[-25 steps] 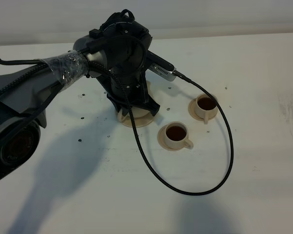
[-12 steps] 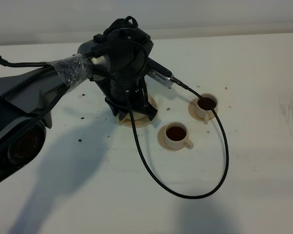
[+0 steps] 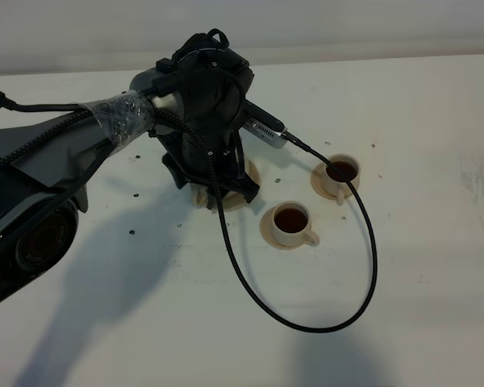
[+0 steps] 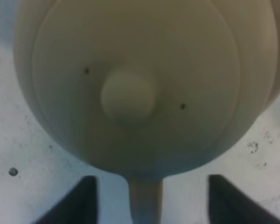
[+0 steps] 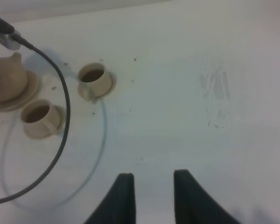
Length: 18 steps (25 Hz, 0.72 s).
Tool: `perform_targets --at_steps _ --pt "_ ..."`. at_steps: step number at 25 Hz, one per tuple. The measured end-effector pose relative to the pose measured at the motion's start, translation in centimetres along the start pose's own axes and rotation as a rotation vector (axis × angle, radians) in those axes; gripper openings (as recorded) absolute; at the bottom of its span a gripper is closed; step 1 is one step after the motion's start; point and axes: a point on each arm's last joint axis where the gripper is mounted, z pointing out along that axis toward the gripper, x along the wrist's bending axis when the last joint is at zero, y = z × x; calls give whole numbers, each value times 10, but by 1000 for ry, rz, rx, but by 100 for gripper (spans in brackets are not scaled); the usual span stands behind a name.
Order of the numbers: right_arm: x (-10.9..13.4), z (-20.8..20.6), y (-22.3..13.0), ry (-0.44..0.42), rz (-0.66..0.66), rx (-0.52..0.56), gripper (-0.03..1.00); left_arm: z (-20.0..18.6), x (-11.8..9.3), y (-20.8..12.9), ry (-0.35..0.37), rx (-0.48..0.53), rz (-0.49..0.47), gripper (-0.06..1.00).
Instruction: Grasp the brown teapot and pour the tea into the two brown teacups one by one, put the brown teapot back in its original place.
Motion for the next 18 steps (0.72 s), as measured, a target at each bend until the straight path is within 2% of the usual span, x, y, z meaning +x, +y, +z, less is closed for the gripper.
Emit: perform_targets --at_steps 3,5,10,14,16,18 --pt "0 0 0 0 0 0 23 -2 0 0 -1 -4 -2 68" --pt "0 0 0 0 0 0 23 -12 2 -2 -4 -26 -7 70" --pt "0 0 0 0 0 0 23 -68 12 -15 -14 -152 -29 72" --pt "0 0 0 0 0 0 23 -111 17 -34 -54 -240 -51 72" --pt "0 0 0 0 0 0 23 -123 18 -53 -75 -247 -54 72" --pt "0 0 0 0 0 0 23 -122 18 -75 -83 -211 -50 72"
